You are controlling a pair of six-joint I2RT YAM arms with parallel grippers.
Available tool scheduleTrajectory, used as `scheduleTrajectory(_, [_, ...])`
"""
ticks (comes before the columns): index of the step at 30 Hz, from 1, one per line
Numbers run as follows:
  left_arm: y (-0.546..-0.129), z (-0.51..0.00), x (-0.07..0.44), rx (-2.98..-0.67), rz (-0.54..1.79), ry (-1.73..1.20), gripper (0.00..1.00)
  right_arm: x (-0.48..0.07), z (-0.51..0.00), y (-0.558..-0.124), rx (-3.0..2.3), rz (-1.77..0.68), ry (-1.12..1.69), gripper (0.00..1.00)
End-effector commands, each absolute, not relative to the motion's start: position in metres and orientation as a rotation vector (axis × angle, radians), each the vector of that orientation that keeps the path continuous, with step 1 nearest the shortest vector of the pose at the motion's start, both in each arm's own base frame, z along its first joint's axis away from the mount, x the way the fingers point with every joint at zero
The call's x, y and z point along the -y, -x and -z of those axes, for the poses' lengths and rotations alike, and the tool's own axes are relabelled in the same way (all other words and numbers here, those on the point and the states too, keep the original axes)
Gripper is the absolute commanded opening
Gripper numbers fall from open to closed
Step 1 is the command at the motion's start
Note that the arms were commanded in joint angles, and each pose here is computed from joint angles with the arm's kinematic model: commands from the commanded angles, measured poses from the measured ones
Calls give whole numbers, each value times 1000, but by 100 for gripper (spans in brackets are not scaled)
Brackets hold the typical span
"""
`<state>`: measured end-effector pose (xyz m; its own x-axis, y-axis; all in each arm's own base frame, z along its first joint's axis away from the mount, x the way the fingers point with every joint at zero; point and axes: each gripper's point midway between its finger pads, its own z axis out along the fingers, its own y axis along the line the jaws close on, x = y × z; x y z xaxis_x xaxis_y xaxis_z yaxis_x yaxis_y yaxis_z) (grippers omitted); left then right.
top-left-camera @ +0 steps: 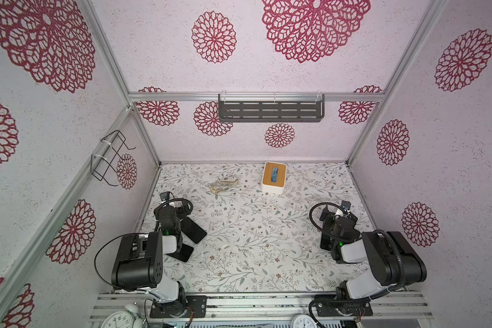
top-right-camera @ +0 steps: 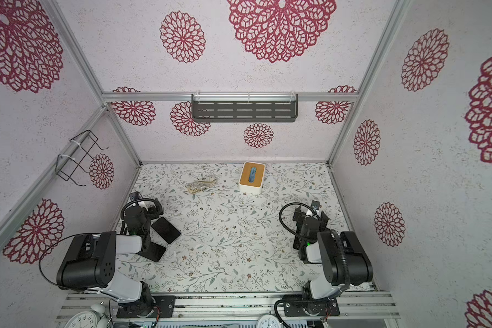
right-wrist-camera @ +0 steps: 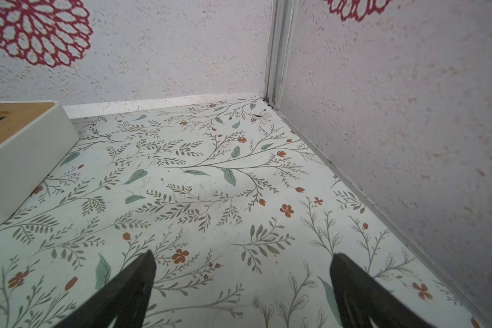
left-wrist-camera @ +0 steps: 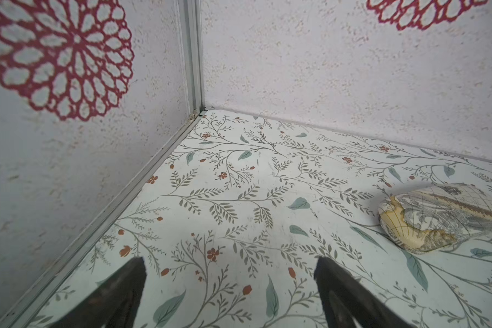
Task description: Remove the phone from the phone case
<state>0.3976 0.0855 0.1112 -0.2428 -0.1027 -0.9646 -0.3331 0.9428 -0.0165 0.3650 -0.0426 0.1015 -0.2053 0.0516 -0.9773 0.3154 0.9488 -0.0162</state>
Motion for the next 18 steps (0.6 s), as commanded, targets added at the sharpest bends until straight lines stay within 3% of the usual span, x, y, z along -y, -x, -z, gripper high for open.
scheduleTrajectory(1, [-401,-121,-85,-1786,-229,316,97,44,-117,-367,-1717,248,-273,99])
scheduleTrajectory(18, [-401,-122,-85,-1785,-229,316,97,44,-117,-367,-1716,248,-273,99])
